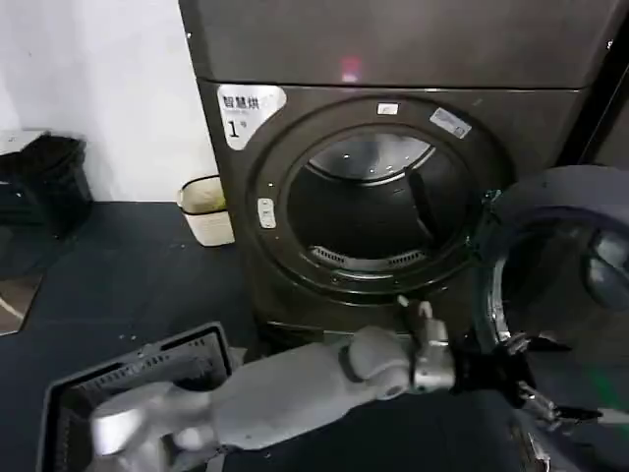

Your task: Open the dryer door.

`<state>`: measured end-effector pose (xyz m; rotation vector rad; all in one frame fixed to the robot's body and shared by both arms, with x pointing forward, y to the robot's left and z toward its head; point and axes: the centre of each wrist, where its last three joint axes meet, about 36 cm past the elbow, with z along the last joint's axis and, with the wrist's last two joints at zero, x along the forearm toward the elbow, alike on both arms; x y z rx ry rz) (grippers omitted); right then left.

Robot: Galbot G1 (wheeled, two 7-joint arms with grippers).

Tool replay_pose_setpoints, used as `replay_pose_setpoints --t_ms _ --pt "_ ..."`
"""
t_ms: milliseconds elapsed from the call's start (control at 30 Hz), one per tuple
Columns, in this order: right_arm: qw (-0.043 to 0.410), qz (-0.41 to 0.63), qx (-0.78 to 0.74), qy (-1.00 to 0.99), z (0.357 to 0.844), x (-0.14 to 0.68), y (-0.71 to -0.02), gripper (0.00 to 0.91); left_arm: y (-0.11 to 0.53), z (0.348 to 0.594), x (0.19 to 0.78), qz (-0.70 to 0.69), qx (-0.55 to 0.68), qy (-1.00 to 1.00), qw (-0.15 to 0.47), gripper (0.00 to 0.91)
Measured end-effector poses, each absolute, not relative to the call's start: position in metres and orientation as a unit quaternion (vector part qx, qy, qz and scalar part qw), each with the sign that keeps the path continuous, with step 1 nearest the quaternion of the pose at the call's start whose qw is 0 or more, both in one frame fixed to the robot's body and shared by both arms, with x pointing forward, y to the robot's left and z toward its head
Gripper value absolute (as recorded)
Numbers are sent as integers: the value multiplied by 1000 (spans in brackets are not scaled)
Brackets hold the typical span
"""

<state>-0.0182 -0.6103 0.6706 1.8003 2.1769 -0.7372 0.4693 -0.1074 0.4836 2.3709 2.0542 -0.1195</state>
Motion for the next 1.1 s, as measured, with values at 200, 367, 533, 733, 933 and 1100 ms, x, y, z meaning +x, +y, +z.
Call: replay_pose_setpoints --t_ms 200,367,533,733,933,1100 --pt "112 -250 610 743 671 -18 -613 907 -143 484 474 -38 746 665 10 907" --pt "108 -248 601 752 671 -17 -614 907 -142 473 494 -31 722 691 5 907" --pt "107 -247 600 753 671 -17 -614 907 -134 464 514 -12 702 712 4 907" --pt "108 -248 600 753 672 -17 -613 907 -126 453 531 -6 687 727 1 907" --pt "109 -248 601 752 671 -17 -613 907 -124 447 533 -6 685 729 3 907" --pt "111 -251 602 750 672 -17 -612 907 -126 452 532 -17 688 725 14 907"
